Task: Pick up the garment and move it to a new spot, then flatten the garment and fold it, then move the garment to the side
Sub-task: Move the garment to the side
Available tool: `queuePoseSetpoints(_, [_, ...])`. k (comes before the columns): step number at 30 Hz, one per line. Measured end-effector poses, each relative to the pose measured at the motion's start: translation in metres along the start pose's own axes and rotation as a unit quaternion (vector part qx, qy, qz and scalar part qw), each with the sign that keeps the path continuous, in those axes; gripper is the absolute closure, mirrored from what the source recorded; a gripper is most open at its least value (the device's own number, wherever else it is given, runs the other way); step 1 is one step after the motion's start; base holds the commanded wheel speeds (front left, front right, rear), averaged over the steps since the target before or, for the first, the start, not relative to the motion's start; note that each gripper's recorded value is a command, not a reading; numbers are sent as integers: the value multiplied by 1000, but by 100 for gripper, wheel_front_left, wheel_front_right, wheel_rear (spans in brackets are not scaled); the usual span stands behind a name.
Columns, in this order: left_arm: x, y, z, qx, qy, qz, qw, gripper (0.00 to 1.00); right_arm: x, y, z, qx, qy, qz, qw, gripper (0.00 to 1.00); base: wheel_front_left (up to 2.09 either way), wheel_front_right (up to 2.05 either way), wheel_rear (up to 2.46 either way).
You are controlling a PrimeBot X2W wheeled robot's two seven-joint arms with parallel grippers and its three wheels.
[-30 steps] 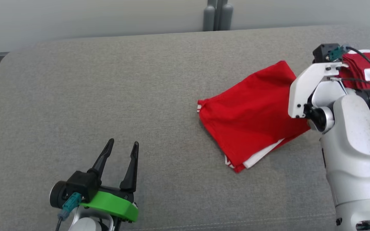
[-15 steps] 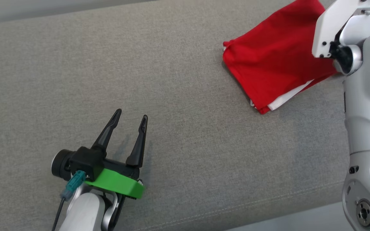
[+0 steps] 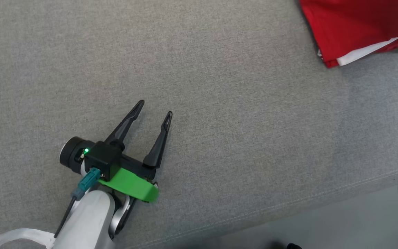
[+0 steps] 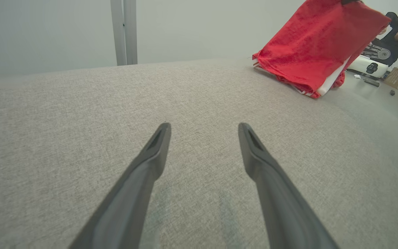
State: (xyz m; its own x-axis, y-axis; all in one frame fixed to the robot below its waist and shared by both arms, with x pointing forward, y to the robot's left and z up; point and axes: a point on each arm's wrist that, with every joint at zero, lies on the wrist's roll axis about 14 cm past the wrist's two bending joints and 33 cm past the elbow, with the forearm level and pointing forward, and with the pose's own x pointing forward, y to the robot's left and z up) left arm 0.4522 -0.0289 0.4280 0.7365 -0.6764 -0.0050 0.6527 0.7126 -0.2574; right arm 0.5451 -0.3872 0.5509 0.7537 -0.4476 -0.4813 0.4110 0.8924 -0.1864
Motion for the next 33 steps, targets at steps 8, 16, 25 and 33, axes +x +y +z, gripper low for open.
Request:
queuePoseSetpoints(8, [-11, 17, -14, 5, 21, 13, 1000, 0, 20, -25, -7, 28, 5, -54, 998, 100, 0, 0, 0])
queuePoseSetpoints(16, [-29, 32, -21, 11, 37, 33, 999, 0, 33, -56, -21, 35, -3, -125, 991, 74, 0, 0, 0])
queuePoseSetpoints(25, [-33, 39, -16, 19, 31, 39, 999, 0, 49, -50, -22, 6, -52, -145, 988, 0, 0, 0, 0])
queuePoseSetpoints(33, [-37, 46, 5, 42, 9, 56, 998, 0, 51, -9, -7, -13, -98, -88, 991, 0, 0, 0, 0])
